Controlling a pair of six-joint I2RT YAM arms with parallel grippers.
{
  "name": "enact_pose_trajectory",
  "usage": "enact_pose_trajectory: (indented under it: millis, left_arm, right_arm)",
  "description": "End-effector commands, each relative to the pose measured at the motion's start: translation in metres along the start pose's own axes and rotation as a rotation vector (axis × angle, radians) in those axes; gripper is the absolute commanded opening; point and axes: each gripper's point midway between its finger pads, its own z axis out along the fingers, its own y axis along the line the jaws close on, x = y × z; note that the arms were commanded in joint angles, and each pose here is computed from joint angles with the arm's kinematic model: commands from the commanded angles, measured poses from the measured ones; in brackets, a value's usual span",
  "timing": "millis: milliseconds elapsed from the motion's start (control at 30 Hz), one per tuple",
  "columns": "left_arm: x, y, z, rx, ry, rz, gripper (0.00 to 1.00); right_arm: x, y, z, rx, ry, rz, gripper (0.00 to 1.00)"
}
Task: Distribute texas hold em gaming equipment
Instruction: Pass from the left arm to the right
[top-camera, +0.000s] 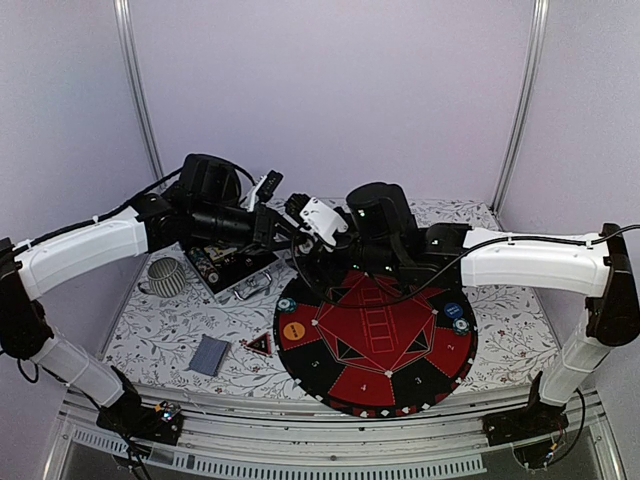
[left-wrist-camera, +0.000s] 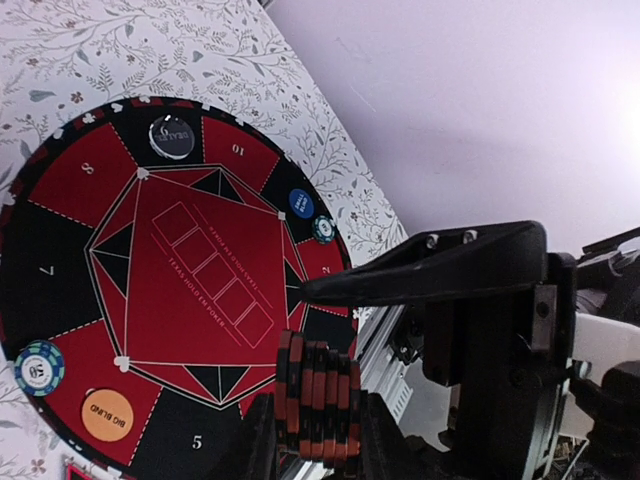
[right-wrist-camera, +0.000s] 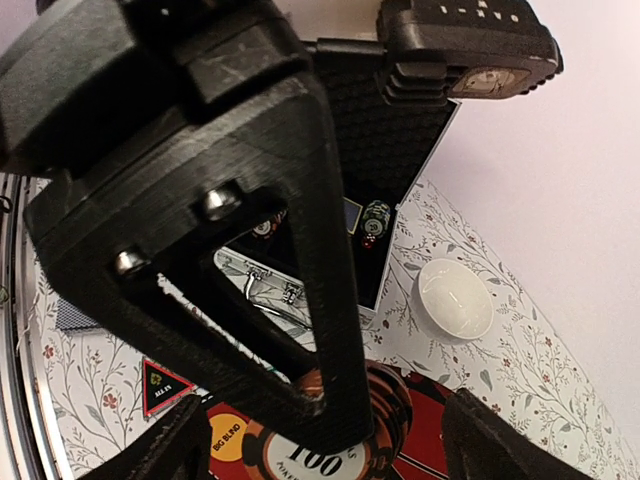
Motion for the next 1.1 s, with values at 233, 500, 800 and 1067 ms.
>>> enact_pose_trajectory:
  millis: [233, 500, 800, 1067]
  left_arm:
    - [0.000, -0.024, -0.003, 0.091, -0.005, 0.033, 0.00]
    - [0.007, -0.023, 0.000, 0.111, 0.015, 0.027, 0.00]
    - [0.015, -0.012, 0.007, 0.094, 0.032, 0.001, 0.00]
    - [0.025, 0.019, 0.018, -0.016, 0.044, -0.013, 0.42]
  right_arm:
    - [-0.010, -0.019, 0.008, 0.123, -0.017, -0.070, 0.54]
    - [-0.006, -0.024, 0.008, 0.146, 0.002, -0.069, 0.23]
    - [-0.001, -0.027, 0.004, 0.152, 0.024, -0.042, 0.02]
    - [0.014, -0.019, 0.005, 0.107, 0.081, 0.009, 0.02]
